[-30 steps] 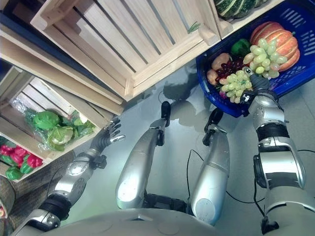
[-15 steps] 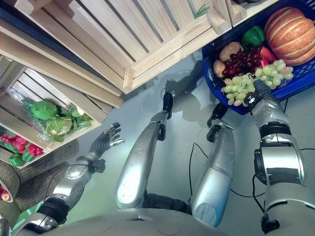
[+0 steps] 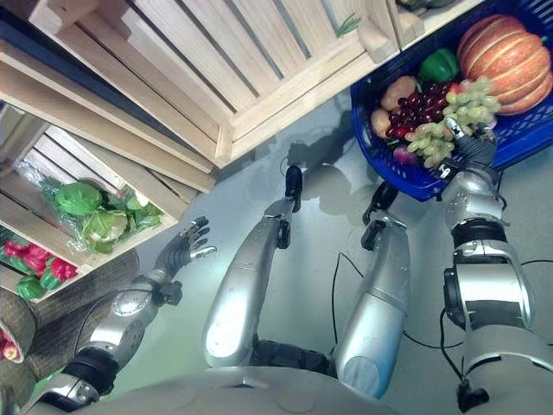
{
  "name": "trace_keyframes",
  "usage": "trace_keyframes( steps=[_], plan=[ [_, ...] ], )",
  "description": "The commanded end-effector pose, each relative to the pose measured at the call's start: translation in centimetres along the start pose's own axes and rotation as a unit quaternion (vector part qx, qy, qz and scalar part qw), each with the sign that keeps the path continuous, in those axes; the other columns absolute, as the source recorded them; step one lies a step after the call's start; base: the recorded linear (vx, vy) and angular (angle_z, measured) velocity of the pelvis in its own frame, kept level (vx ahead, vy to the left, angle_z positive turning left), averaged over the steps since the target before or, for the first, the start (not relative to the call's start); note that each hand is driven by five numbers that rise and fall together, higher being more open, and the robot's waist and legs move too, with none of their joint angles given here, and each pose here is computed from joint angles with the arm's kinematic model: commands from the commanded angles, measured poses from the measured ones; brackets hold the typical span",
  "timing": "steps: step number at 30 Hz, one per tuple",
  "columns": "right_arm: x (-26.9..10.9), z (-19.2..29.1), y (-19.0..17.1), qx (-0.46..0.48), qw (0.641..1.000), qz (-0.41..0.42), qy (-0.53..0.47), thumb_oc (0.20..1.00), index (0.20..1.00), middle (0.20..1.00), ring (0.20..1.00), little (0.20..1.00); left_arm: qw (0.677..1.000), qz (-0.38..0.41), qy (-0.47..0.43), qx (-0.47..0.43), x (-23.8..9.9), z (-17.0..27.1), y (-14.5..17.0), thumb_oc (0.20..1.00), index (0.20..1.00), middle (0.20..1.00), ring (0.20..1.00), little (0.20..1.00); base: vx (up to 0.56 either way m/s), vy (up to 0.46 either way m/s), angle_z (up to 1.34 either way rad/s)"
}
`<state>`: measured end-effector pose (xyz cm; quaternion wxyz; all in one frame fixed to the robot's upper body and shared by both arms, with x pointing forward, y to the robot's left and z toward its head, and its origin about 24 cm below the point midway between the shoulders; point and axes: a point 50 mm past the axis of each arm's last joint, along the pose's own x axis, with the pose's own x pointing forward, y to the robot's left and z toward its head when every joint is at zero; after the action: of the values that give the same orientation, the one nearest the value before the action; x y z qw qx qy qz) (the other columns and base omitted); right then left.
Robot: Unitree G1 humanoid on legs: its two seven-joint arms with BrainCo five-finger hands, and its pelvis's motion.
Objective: Pick up fruits and vegetables into the basket
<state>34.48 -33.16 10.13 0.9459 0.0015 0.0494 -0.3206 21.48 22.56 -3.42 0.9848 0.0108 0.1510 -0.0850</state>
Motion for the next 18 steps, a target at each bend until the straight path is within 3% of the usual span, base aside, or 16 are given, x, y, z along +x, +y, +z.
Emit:
trace_keyframes(
  steps=[1,10,18],
  plan=[
    [-0.4,-0.2,-3.0,-0.046,0.997,-0.032,-0.052,1.000,1.000,1.000,1.000,1.000,0.998,0.001,0.021,-0.053,-1.1,-2.7,-2.1,1.000,1.000,1.000,1.000,1.000,0.00,0.020,-0.06],
    [-4.4,-7.3,-0.9,-0.079,0.996,0.024,-0.022,1.000,1.000,1.000,1.000,1.000,0.996,0.045,0.043,-0.067,-1.0,-4.0,-1.0,1.000,1.000,1.000,1.000,1.000,-0.01,0.009,-0.08],
    [-9.6,-12.8,-0.2,-0.104,0.985,0.137,0.015,1.000,1.000,1.000,1.000,1.000,0.990,0.064,0.079,-0.093,-2.3,-5.9,-0.1,1.000,1.000,1.000,1.000,1.000,0.10,0.023,-0.05]
  ],
)
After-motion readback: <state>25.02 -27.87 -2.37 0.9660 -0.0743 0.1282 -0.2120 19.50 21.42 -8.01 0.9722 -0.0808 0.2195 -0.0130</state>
